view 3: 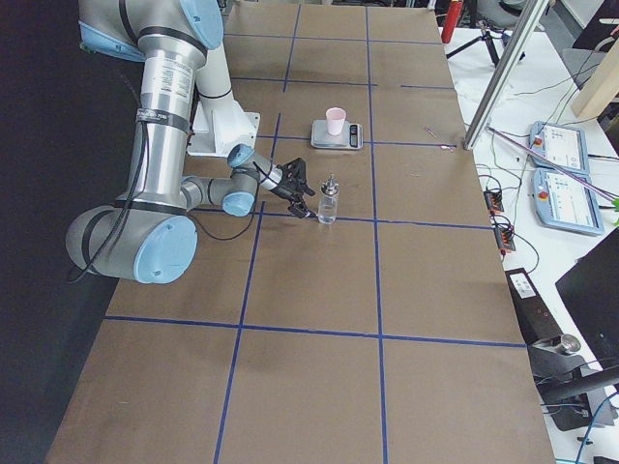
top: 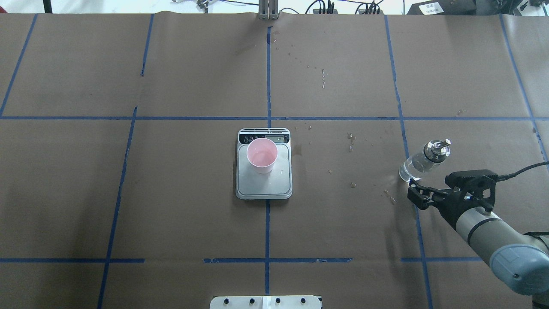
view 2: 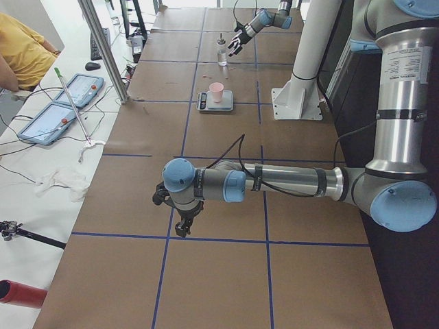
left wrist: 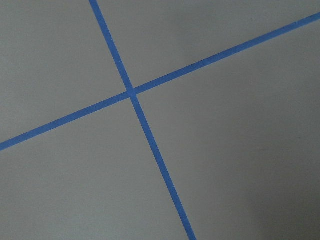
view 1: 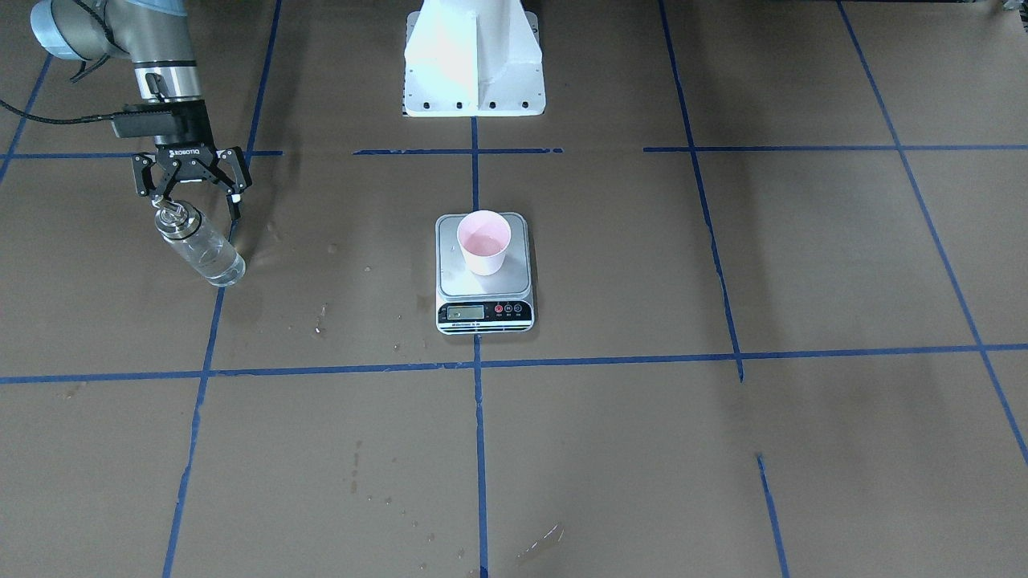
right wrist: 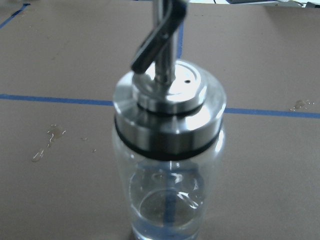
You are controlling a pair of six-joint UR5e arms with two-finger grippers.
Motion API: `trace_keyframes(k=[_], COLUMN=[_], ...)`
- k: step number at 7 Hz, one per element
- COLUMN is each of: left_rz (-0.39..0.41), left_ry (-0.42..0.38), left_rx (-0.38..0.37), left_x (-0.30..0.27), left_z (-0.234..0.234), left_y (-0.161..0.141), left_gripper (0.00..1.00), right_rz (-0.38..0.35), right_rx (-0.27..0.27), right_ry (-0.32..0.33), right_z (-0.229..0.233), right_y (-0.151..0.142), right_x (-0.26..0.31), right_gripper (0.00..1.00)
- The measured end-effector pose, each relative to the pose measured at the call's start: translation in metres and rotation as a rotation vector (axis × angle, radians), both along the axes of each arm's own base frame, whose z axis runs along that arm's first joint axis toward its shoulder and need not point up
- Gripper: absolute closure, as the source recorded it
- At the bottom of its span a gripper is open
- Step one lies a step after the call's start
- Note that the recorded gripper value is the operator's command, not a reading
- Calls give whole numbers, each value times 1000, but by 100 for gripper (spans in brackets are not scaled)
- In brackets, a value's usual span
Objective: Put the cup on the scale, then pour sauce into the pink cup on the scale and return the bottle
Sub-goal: 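Close the right gripper around the bottle's body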
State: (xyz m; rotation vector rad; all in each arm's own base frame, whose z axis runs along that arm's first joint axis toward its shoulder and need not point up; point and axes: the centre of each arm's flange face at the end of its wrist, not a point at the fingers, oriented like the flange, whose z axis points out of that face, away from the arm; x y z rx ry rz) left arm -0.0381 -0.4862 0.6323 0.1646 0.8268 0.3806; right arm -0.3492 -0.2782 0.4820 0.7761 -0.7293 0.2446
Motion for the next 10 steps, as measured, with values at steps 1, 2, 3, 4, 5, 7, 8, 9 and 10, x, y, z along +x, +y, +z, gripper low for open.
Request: trace_keyframes(k=[1,2,3,4,5,7,8,9,10], left_rz=[0,0,-1,0,0,0,0,0,0], left_ry=[-1,-1,-1,-1,-1,-1,-1,-1,-1], left_rx=[1,2,2,3,4,4,3,2,2], left_x=[0,0,0,0,1,1,1,1,1], left_z=[-1,-1,-1,-2,-2,-2,-2,-1,-1], left_y=[0,0,0,-1,-1,-1,-1,-1,0], left_gripper=[0,0,0,0,0,0,0,0,0], right_rz=[15,26,34,40,45,54,61,67,71], right_rx=[10,20,28,33,38,46,49,51,52], right_ry=[3,1,-1,-2,1,7,1,-3,-2], right_z=[-2,-6,-10,-12,-13,-16,-19,-21,-21], right_y=[-6,-11,-15,-18,-21,-27,-31,-34,-35], right_x=[2,3,2,3,5,8,8,7,6], right_gripper=[0,0,0,0,0,0,0,0,0])
